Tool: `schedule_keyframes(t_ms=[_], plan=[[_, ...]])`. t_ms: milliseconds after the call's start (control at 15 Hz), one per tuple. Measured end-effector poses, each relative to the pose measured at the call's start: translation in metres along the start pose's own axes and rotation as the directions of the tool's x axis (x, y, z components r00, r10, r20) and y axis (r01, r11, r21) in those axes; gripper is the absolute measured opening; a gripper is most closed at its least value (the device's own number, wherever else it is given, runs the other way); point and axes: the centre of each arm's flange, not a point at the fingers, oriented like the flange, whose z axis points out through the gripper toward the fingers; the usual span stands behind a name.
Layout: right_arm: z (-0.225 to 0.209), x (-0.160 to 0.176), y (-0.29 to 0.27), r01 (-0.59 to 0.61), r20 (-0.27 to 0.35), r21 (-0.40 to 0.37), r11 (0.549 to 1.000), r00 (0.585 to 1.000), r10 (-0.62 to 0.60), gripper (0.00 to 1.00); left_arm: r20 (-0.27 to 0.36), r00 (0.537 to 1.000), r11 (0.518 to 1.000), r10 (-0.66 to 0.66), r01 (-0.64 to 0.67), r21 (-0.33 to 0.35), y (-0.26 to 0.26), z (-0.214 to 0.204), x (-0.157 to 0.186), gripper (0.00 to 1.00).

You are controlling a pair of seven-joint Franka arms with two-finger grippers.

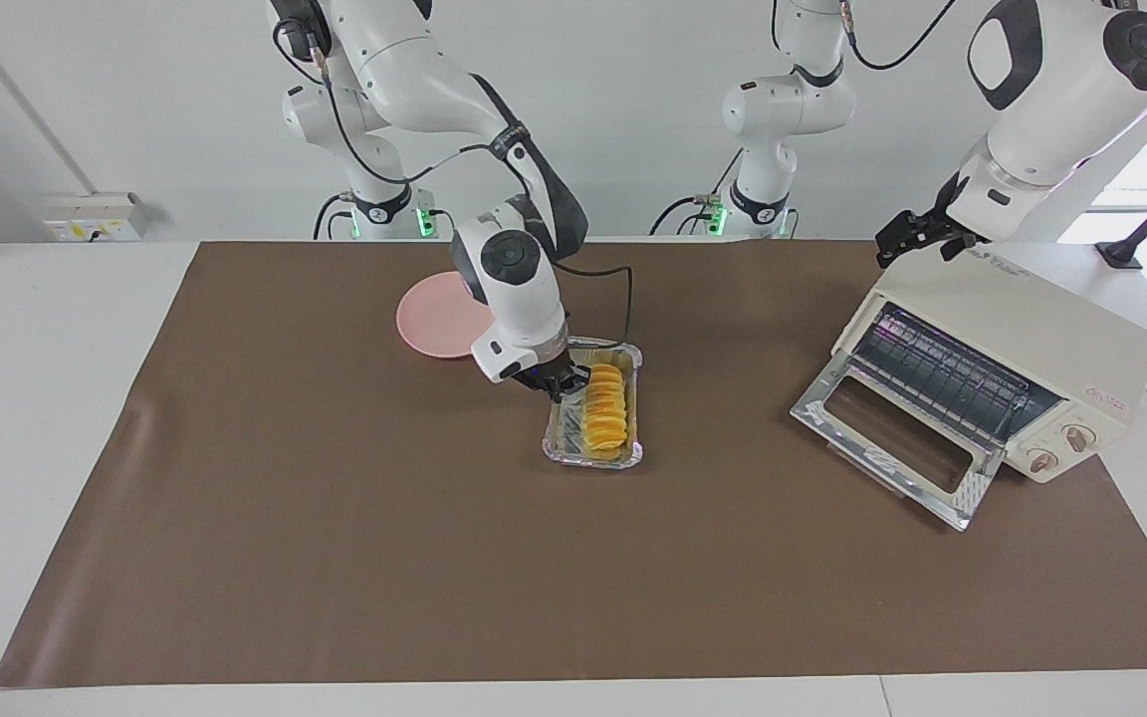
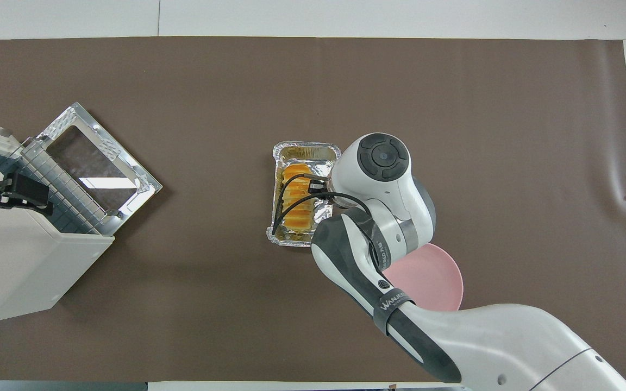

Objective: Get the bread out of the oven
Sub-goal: 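Slide the foil tray away from the oven with the right gripper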

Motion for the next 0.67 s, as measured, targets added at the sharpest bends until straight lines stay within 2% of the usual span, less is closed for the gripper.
schedule_keyframes(t_ms=[200, 400, 533, 667], plan=[[-0.038, 0.049, 0.055, 0.055, -0.044, 0.019, 0.998, 0.998, -0.054, 0.02, -0.015, 1.000, 1.000, 0.000, 0.000, -0.001, 0.000, -0.005, -0.001, 1.00], [-0.063, 0.101, 0.144, 0.120, -0.043, 0.035, 0.992, 0.992, -0.118, 0.02, -0.023, 1.000, 1.000, 0.000, 0.000, -0.001, 0.000, -0.008, -0.004, 1.00], [-0.065, 0.120, 0.192, 0.130, -0.033, 0.082, 0.988, 0.991, -0.128, 0.02, -0.025, 1.000, 1.000, 0.000, 0.000, -0.001, 0.000, -0.009, -0.005, 1.00], [-0.057, 0.124, 0.220, 0.130, -0.013, 0.104, 0.986, 0.992, -0.129, 0.02, -0.025, 1.000, 1.000, 0.000, 0.000, -0.001, 0.000, -0.009, -0.005, 1.00]])
